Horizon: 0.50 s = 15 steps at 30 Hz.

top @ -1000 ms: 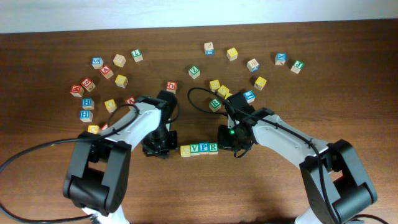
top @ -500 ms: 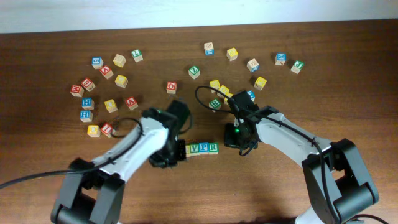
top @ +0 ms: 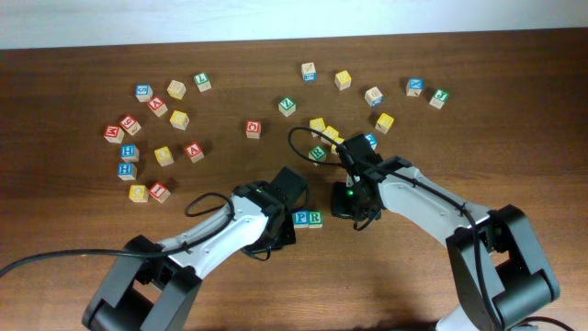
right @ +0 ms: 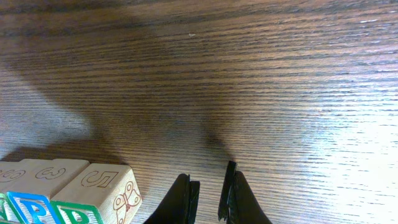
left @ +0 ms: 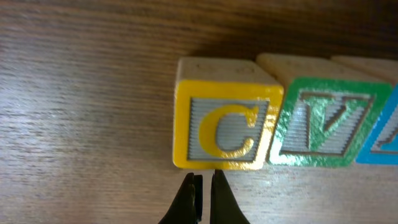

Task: Spell out CVPR

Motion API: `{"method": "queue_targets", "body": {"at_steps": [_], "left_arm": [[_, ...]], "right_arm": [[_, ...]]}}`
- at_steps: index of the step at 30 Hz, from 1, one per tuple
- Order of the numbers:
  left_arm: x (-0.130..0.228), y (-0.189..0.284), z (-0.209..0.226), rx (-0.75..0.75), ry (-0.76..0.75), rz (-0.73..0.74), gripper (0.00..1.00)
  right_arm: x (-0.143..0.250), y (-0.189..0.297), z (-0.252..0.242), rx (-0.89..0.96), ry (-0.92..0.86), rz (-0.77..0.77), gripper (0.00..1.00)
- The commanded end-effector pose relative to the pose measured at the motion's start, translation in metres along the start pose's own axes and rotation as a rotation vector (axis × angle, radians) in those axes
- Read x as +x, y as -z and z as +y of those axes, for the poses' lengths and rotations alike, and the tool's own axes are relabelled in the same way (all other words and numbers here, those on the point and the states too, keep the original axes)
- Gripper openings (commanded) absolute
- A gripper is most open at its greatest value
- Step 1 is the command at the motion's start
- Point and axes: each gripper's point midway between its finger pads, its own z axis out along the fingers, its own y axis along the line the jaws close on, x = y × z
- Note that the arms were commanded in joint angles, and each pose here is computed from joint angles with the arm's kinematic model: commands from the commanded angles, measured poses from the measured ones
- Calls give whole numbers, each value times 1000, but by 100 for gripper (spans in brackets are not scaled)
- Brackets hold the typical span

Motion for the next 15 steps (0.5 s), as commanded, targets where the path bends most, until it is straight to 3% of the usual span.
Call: {"method": "queue_targets", "body": {"at_steps": [1,15], "left_arm": [[-4,-1,8,-39,18,-36,0],[-10,-1,0,-17,-29,-66,0]], "right_arm": [[0,-3,-7,24,-12,-1,9],[0,-3,-7,25,-12,0,9]]}}
